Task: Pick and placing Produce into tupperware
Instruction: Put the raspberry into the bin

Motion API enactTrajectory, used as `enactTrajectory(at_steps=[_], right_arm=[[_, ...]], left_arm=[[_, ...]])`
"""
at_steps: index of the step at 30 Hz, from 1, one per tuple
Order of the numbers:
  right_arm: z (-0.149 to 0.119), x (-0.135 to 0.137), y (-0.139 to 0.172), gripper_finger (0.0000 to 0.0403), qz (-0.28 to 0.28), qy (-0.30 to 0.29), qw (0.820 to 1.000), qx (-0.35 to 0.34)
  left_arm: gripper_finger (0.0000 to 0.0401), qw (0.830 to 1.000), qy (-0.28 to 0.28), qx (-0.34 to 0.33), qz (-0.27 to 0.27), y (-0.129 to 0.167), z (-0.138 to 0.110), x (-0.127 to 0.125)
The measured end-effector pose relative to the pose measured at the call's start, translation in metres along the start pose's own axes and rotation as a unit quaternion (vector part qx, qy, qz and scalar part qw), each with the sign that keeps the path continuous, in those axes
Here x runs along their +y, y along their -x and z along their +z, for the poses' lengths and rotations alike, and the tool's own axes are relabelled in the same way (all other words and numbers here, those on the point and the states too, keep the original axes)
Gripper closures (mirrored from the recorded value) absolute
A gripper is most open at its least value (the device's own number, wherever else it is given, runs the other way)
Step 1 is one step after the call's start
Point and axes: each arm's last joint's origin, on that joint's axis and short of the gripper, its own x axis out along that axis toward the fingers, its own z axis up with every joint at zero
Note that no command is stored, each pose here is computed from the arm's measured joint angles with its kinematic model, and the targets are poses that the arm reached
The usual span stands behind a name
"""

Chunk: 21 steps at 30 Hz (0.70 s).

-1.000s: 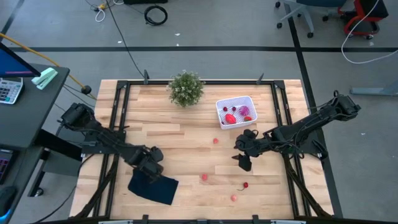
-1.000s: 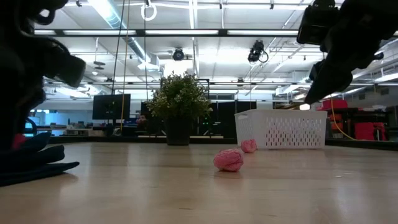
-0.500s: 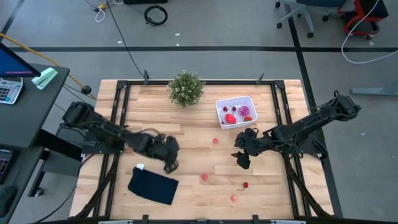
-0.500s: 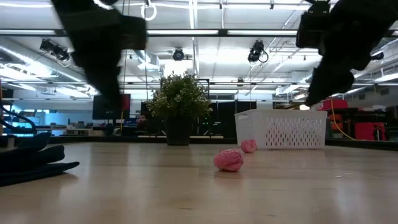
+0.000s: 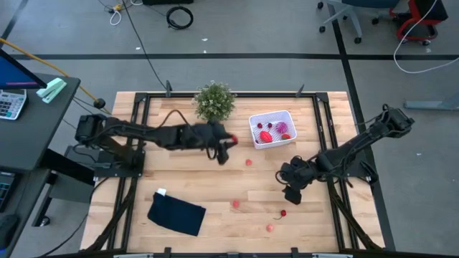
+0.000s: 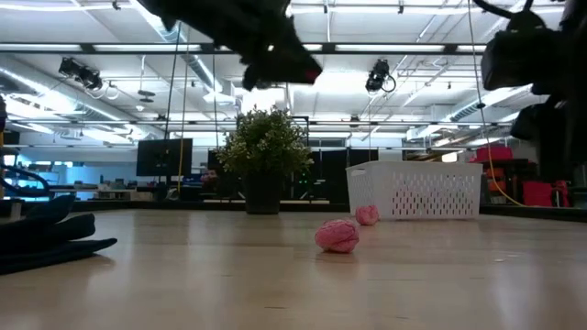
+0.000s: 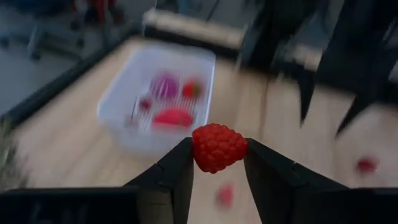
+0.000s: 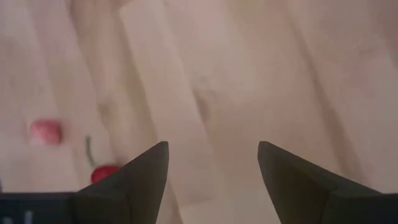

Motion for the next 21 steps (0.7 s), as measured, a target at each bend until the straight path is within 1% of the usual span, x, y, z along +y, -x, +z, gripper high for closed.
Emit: enactTrajectory(at_steps=[2, 5, 9, 12, 16, 21], right_arm=[[-0.002, 0.002, 0.000, 0.0147, 0.009, 0.013, 1.000, 0.010], [-0.004, 0.003, 0.000, 0.0147, 0.014, 0.034, 0.999, 0.018], [-0.004, 0.002, 0.000, 0.0147, 0.014, 0.055, 0.998, 0.019], [-0.004, 0.002, 0.001, 0.0147, 0.015, 0.067, 0.997, 0.020], [-0.004, 0.002, 0.003, 0.0147, 0.020, 0.076, 0.997, 0.021], [-0.004, 0.001, 0.005, 0.0147, 0.020, 0.078, 0.997, 0.020]], left_arm=[[0.0255, 0.999, 0.015, -0.042, -0.017, -0.007, 0.010, 0.010], [0.0256, 0.997, 0.029, -0.075, -0.021, -0.021, 0.015, 0.022], [0.0264, 0.997, 0.028, -0.068, -0.009, -0.053, 0.020, 0.028], [0.0266, 0.998, -0.002, -0.060, -0.003, -0.083, 0.024, 0.026], [0.0257, 0.999, -0.018, -0.037, -0.021, -0.122, 0.028, 0.020], [0.0250, 0.999, -0.027, -0.001, -0.021, -0.165, 0.023, 0.015]])
